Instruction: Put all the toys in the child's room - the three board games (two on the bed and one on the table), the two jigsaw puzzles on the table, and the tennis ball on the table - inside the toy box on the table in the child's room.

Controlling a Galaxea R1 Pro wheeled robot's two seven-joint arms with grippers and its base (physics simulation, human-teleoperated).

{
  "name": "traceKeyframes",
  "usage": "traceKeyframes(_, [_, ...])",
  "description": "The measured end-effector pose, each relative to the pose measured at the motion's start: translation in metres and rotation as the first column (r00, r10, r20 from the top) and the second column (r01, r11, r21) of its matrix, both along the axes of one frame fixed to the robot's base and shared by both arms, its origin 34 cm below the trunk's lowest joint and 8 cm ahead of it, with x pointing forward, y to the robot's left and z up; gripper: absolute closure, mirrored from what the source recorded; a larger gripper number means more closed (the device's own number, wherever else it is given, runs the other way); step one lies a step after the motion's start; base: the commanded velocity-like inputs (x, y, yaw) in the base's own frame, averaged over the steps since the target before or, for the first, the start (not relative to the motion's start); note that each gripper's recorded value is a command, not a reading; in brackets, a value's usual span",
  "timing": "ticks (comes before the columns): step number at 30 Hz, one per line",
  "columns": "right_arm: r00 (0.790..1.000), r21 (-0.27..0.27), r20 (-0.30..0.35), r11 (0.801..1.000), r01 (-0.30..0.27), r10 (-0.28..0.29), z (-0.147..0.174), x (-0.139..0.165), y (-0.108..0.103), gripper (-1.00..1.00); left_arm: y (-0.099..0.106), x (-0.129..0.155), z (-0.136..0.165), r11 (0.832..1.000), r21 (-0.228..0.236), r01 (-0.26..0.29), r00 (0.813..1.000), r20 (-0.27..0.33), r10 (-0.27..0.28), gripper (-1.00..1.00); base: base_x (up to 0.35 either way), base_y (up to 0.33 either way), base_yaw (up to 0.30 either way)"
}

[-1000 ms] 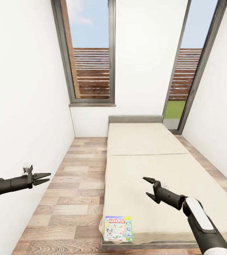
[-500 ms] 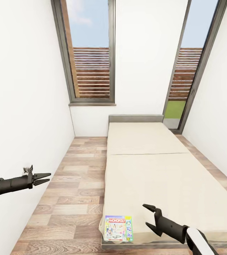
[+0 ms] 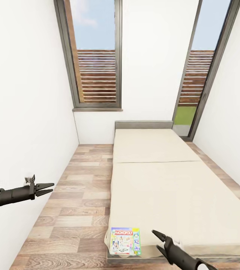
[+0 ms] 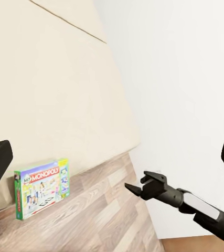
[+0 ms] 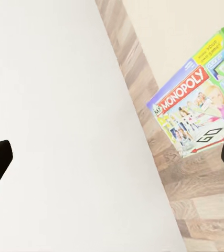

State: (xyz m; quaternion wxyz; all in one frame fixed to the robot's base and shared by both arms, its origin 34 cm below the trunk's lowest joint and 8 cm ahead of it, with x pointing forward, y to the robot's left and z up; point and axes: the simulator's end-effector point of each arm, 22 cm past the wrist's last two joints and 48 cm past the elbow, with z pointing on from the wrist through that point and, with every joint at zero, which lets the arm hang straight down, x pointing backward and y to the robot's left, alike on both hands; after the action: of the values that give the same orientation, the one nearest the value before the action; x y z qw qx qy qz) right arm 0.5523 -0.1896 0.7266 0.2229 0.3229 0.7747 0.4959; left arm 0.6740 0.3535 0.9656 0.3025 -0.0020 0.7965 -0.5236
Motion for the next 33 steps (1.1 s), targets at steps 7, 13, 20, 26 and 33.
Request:
traceKeyframes(7, [0.998,-0.024,-0.039,0.999,0.039,-0.04,-0.034,-0.017,-0.007,-1.0,-0.005,0.001,-0.01,1.0,-0.006,0.006,1.0,0.0,-0.006,-1.0,0.0,0.0,0.0])
traceKeyframes(13, [0.995,-0.037,-0.086,0.999,0.04,-0.043,-0.06,-0.034,-0.002,-1.0,-0.008,0.002,-0.019,1.0,-0.01,0.009,1.0,0.0,-0.009,-1.0,0.0,0.0,0.0])
traceKeyframes(20, [0.996,-0.086,-0.075,0.995,0.044,-0.051,-0.079,-0.038,-0.002,-1.0,-0.012,0.003,-0.029,1.0,-0.014,0.014,1.0,0.0,-0.014,-1.0,0.0,0.0,0.0])
traceKeyframes(26, [0.996,-0.084,-0.073,0.996,0.039,-0.045,-0.088,-0.039,0.002,-1.0,-0.012,0.004,-0.038,1.0,-0.014,0.014,1.0,0.001,-0.014,-1.0,0.0,0.0,0.0])
traceKeyframes(33, [0.996,-0.088,-0.072,0.995,0.038,-0.044,-0.099,-0.039,0.002,-1.0,-0.012,0.004,-0.048,1.0,-0.012,0.016,1.0,0.004,-0.016,-1.0,0.0,0.0,0.0])
